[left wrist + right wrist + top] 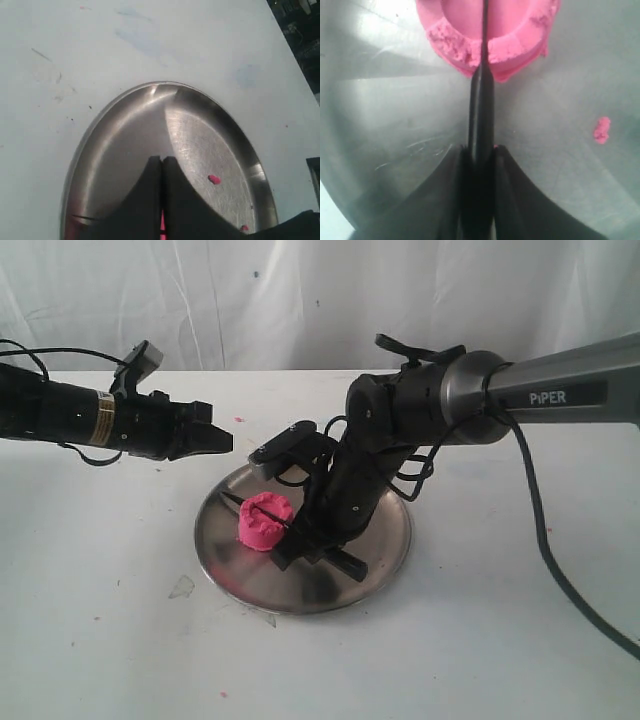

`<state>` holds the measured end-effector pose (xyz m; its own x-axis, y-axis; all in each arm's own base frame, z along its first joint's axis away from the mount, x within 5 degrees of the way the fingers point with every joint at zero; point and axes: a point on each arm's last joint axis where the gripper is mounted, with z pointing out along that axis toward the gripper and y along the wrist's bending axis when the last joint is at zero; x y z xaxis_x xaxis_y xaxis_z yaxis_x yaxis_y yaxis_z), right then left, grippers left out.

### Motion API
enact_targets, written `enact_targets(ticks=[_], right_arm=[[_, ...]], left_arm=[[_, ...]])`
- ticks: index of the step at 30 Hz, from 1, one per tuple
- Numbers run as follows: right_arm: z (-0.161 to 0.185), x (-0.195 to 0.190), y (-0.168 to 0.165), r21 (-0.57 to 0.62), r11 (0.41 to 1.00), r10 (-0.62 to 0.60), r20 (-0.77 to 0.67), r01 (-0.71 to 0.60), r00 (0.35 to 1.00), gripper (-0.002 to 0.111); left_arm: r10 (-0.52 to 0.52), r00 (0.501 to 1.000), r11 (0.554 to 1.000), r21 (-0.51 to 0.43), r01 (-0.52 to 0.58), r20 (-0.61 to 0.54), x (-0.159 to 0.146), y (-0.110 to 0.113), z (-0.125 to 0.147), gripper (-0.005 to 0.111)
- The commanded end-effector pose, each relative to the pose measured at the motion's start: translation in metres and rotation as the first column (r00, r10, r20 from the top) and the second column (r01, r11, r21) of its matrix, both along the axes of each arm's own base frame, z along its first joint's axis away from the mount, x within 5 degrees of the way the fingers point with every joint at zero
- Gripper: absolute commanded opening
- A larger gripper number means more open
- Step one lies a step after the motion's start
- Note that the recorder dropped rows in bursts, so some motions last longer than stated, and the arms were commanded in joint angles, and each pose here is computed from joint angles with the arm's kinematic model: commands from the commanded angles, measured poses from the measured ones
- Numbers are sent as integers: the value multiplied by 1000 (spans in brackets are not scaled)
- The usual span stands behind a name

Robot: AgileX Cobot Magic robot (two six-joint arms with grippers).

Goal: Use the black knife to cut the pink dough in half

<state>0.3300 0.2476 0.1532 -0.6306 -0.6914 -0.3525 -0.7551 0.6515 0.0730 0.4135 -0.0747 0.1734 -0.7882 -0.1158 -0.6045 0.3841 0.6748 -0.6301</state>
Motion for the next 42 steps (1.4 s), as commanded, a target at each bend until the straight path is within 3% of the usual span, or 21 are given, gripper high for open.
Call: enact_targets(ticks=[1, 13, 29, 36, 42], right_arm=[[3, 3, 1, 13, 1000, -6, 22, 6, 1000, 0], [1, -3, -8, -84, 996, 6, -45, -10, 999, 0], [10, -3, -8, -67, 998, 1, -24, -3, 1000, 0], [10, -3, -8, -67, 998, 1, -24, -3, 1000, 0], [10, -3, -7, -55, 999, -6, -23, 4, 1000, 0]], left_arm=[[-32, 999, 999, 26, 32, -8, -10, -5, -7, 0], [-47, 998, 998, 29, 48, -29, -16, -5, -14, 0], [-52, 998, 998, 24, 52, -37, -18, -5, -16, 0], [-90, 994, 995, 36, 92, -58, -20, -22, -28, 0], [-67, 996, 996, 62, 70, -53, -18, -21, -29, 0]])
